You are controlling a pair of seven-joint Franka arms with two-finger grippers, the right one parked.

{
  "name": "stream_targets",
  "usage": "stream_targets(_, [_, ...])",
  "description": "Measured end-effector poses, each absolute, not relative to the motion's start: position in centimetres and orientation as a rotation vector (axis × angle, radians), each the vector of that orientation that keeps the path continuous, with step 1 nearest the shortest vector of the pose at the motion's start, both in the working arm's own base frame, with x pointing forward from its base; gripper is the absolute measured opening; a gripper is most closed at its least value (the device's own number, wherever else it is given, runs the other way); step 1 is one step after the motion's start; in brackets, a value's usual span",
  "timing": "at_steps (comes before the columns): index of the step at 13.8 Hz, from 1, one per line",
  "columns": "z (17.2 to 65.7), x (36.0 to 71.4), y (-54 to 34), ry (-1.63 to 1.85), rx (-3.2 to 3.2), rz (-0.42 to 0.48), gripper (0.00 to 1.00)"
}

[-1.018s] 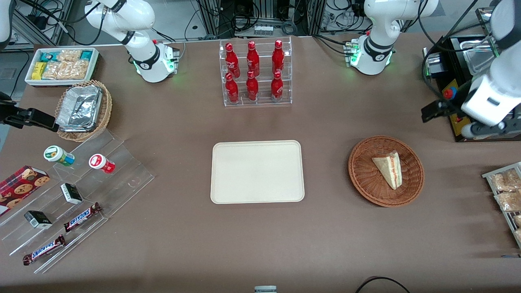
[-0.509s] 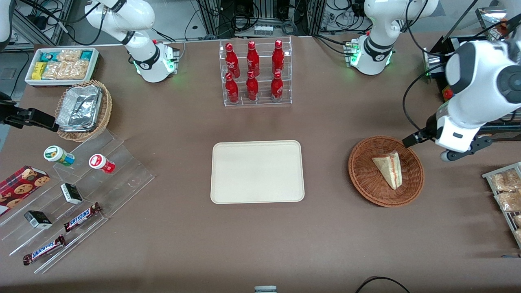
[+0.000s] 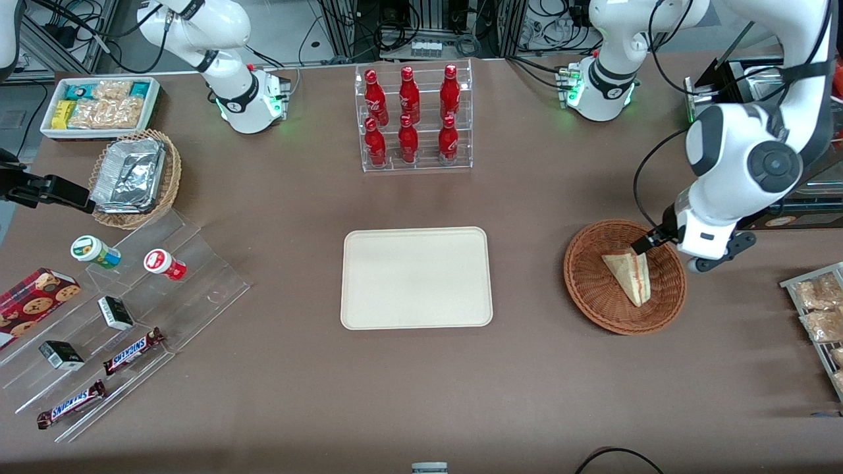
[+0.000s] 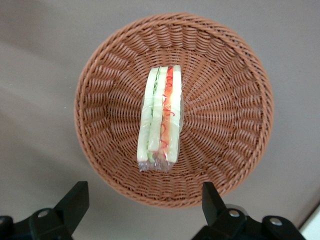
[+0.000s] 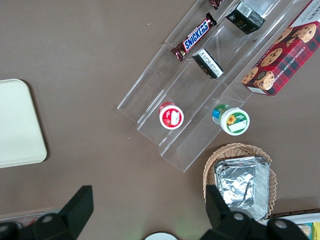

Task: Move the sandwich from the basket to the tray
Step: 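Lower the open left gripper around the wrapped sandwich and close it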

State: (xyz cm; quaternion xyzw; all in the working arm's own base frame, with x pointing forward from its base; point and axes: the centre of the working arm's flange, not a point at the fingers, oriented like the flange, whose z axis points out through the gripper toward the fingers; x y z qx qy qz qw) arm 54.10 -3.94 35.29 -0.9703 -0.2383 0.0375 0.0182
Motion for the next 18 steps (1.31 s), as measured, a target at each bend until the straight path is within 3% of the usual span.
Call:
stream_targets(13, [26.2, 55.5, -4.2, -0.73, -3.028, 0.104, 1.0])
stream_targets(14, [25.3, 55.3, -4.2, -0.73, -3.029, 0.103, 0.93])
stream_targets(18, [23.9, 54.6, -4.0, -0.733, -3.025, 0.117, 0.49])
